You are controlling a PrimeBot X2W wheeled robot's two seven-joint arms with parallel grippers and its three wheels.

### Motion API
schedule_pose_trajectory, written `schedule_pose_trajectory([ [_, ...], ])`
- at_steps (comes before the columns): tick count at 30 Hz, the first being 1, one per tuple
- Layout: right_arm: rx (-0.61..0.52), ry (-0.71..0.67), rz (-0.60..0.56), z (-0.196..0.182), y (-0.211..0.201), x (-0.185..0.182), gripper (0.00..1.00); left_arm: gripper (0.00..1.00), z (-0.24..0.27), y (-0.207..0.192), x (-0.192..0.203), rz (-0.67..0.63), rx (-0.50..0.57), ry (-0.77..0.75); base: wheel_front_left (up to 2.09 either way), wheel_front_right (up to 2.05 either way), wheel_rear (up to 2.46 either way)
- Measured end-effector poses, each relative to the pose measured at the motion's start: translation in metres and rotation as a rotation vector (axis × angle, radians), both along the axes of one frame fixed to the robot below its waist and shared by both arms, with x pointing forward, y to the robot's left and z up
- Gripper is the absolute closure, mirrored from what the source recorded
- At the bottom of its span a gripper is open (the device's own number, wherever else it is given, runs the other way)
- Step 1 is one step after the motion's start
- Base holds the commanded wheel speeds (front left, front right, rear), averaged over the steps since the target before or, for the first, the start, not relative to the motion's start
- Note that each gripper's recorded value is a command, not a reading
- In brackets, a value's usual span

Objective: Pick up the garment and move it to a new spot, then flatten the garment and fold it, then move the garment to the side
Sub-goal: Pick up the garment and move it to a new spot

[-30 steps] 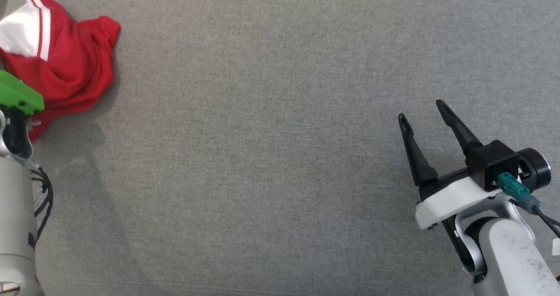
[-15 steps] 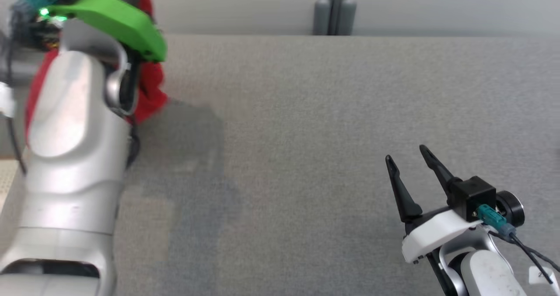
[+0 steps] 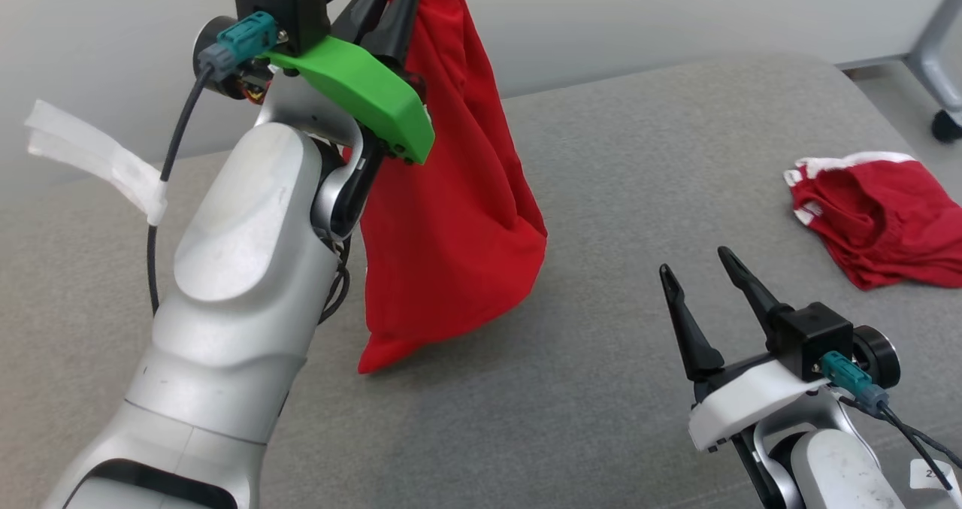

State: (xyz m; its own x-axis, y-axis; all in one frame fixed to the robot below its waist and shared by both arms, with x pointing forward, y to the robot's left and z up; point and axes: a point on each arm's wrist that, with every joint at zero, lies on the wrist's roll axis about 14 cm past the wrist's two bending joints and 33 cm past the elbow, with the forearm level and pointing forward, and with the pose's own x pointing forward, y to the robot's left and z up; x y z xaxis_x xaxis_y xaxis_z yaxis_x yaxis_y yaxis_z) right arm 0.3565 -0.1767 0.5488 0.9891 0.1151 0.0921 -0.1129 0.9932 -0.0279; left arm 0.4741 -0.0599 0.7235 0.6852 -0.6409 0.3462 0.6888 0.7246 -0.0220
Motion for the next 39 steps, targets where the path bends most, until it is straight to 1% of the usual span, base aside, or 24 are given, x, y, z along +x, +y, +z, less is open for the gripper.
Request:
schedule_pose_trajectory([
  [1, 0.001, -0.002, -0.019, 0.0, -0.006, -0.003, 0.0, 1.0, -0.001, -0.01, -0.002, -0.025, 0.0, 0.0, 0.0, 0.0, 0.0],
  [2, 0.002, 0.005, -0.07, -0.002, -0.022, -0.009, 0.0, 1.0, -0.014, -0.034, -0.005, -0.085, 0.0, 0.035, 0.0, 0.0, 0.0],
  [4, 0.003, 0.008, -0.107, -0.004, -0.032, -0.013, 0.0, 1.0, -0.043, -0.054, -0.008, -0.138, 0.014, 0.111, 0.0, 0.0, 0.0],
  [7, 0.005, 0.027, -0.152, -0.011, -0.045, -0.017, 0.0, 1.0, -0.114, -0.075, -0.011, -0.175, 0.119, 0.267, 0.0, 0.0, 0.0],
  [8, 0.006, 0.038, -0.163, -0.015, -0.047, -0.017, 0.0, 0.8, -0.143, -0.078, -0.014, -0.183, 0.173, 0.325, 0.0, 0.0, 0.0],
  [9, 0.007, 0.047, -0.171, -0.018, -0.049, -0.017, 0.0, 0.02, -0.171, -0.079, -0.017, -0.189, 0.226, 0.376, 0.0, 0.0, 0.0],
  [10, 0.007, 0.053, -0.176, -0.02, -0.051, -0.016, 0.0, 0.0, -0.192, -0.078, -0.02, -0.192, 0.259, 0.421, 0.0, 0.0, 0.0],
  [12, 0.005, 0.067, -0.187, -0.025, -0.054, -0.012, 0.0, 0.0, -0.233, -0.074, -0.028, -0.198, 0.306, 0.512, 0.0, 0.0, 0.0],
  [13, 0.004, 0.074, -0.191, -0.027, -0.055, -0.011, 0.0, 0.0, -0.245, -0.073, -0.031, -0.201, 0.315, 0.538, 0.0, 0.0, 0.0],
  [15, 0.005, 0.093, -0.188, -0.034, -0.054, -0.007, 0.0, 0.0, -0.26, -0.066, -0.034, -0.197, 0.294, 0.577, 0.0, 0.0, 0.0],
  [16, 0.006, 0.098, -0.184, -0.036, -0.053, -0.005, 0.0, 0.0, -0.263, -0.063, -0.035, -0.192, 0.279, 0.573, 0.0, 0.0, 0.0],
  [19, 0.01, 0.11, -0.166, -0.041, -0.048, 0.001, 0.0, 0.0, -0.259, -0.049, -0.031, -0.154, 0.2, 0.544, 0.0, 0.0, 0.0],
  [21, 0.007, 0.113, -0.149, -0.043, -0.043, 0.005, 0.0, 0.0, -0.256, -0.032, -0.027, -0.115, 0.151, 0.518, 0.0, 0.0, 0.0],
  [23, 0.01, 0.112, -0.13, -0.043, -0.037, 0.008, 0.0, 0.0, -0.248, -0.008, -0.019, -0.054, 0.089, 0.493, 0.0, 0.0, 0.0],
  [25, 0.013, 0.112, -0.111, -0.044, -0.031, 0.011, 0.0, 0.0, -0.24, 0.014, -0.014, 0.001, 0.06, 0.462, 0.0, 0.0, 0.0],
  [28, 0.018, 0.114, -0.073, -0.044, -0.019, 0.014, 0.0, 0.0, -0.226, 0.058, -0.014, 0.121, -0.003, 0.427, 0.0, 0.0, 0.0],
  [29, 0.019, 0.108, -0.062, -0.042, -0.016, 0.015, 0.0, 0.0, -0.218, 0.074, -0.016, 0.164, -0.032, 0.408, 0.0, 0.0, 0.0],
  [32, 0.023, 0.101, -0.025, -0.04, -0.003, 0.017, 0.0, 0.0, -0.208, 0.114, -0.029, 0.273, -0.077, 0.372, 0.0, 0.0, 0.0],
  [36, 0.028, 0.083, 0.027, -0.033, 0.014, 0.019, 0.0, 0.0, -0.208, 0.16, -0.054, 0.407, -0.1, 0.361, 0.0, 0.0, 0.0],
  [39, 0.034, 0.076, 0.053, -0.03, 0.023, 0.017, 0.0, 0.0, -0.206, 0.188, -0.071, 0.492, -0.109, 0.344, 0.0, 0.0, 0.0],
])
